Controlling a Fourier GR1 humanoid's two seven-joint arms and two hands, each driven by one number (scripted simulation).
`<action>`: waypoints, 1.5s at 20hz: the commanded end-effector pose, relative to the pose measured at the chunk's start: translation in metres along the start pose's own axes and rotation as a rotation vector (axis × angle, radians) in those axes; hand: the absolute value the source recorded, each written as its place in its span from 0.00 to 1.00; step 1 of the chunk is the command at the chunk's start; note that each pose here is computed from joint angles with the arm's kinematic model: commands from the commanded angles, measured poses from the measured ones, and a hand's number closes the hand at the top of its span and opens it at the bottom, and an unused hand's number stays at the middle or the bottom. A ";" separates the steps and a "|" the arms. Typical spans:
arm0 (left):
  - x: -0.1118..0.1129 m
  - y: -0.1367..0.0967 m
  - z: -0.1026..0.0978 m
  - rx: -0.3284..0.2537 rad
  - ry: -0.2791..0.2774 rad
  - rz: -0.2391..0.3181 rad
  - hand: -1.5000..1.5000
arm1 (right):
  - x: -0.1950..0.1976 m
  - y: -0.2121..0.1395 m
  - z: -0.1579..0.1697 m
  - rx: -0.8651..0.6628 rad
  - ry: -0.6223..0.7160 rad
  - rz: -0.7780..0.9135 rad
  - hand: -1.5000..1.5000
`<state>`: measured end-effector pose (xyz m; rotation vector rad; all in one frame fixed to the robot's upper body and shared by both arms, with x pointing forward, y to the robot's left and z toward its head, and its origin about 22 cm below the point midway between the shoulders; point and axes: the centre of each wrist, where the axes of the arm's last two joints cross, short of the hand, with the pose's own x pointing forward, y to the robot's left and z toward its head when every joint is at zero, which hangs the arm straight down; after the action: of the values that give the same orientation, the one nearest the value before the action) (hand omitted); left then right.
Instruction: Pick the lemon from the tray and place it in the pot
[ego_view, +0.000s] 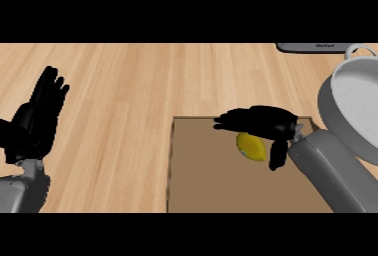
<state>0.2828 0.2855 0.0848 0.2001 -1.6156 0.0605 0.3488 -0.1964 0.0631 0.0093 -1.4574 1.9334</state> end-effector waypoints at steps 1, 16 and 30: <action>-0.001 -0.013 0.000 0.005 0.000 0.003 0.50 | -0.010 0.011 -0.013 0.015 0.016 -0.007 0.00; -0.004 -0.011 0.001 -0.002 0.002 0.004 0.50 | -0.014 0.027 -0.005 0.039 -0.147 0.124 1.00; -0.002 0.014 0.012 0.071 0.031 -0.002 0.50 | 0.039 0.069 -0.003 -0.375 0.593 -0.272 1.00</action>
<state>0.2722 0.2991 0.0814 0.2610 -1.5854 0.1130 0.3093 -0.1916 0.0166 -0.3962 -1.3635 1.4583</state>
